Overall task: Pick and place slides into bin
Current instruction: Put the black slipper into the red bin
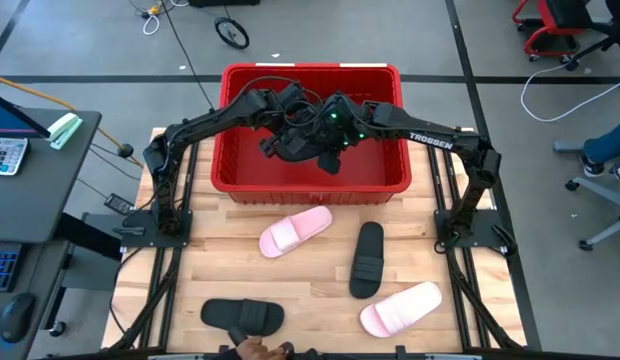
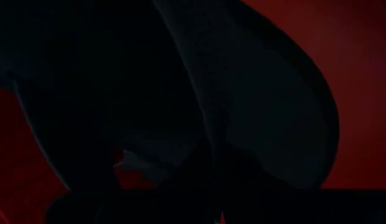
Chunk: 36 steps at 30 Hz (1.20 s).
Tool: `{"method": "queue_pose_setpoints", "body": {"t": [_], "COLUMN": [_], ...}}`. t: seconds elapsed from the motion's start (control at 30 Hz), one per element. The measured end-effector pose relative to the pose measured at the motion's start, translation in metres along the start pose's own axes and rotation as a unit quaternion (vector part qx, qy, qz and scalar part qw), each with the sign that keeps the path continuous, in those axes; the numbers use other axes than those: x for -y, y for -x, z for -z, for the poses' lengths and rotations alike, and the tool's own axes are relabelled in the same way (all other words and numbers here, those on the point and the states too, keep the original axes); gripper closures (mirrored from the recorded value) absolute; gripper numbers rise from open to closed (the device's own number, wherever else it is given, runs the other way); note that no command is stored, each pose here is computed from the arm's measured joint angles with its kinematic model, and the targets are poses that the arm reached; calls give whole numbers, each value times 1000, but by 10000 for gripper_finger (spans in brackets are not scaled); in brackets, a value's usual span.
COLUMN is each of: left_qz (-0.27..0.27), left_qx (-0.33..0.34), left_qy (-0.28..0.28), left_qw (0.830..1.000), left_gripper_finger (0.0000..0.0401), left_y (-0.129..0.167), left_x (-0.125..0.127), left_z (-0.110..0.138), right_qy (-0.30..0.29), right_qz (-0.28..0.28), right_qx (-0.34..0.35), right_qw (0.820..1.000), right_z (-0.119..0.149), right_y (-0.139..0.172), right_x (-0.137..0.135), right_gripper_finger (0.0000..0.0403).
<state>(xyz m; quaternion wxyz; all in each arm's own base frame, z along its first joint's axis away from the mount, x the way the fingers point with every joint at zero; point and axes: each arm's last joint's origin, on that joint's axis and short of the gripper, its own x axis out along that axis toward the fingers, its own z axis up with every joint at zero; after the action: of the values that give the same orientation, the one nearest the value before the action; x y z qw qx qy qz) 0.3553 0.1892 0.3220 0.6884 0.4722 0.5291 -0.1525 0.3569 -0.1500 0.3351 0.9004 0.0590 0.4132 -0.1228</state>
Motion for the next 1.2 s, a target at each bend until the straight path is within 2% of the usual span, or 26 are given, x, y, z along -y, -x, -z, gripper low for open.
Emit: {"method": "queue_pose_setpoints", "body": {"t": [0.23,0.4,0.53,0.63,0.8,0.97,1.2], "left_qz": [-4,-21,-50,-56,-58,-66,-138], "left_qx": [-7,-27,-37,-35,-35,-41,-62], "left_qy": [25,60,121,140,158,180,184], "left_qw": [1000,998,991,988,985,981,971], "left_gripper_finger": [390,389,381,358,313,256,174], "left_y": [0,1,1,2,2,2,5], "left_x": [0,-2,-6,-7,-8,-8,-19], "left_z": [-5,-8,-9,-9,-9,-9,-18], "right_qy": [-12,-39,-49,-51,-52,-75,-107], "right_qz": [6,20,41,47,106,117,127], "right_qx": [-2,-2,-2,-2,-6,-5,-16], "right_qw": [1000,999,998,998,993,990,986], "right_z": [0,0,0,0,1,2,7], "right_y": [0,0,0,0,1,2,4], "right_x": [0,0,2,2,8,18,33], "right_gripper_finger": [395,398,400,400,401,402,403]}}
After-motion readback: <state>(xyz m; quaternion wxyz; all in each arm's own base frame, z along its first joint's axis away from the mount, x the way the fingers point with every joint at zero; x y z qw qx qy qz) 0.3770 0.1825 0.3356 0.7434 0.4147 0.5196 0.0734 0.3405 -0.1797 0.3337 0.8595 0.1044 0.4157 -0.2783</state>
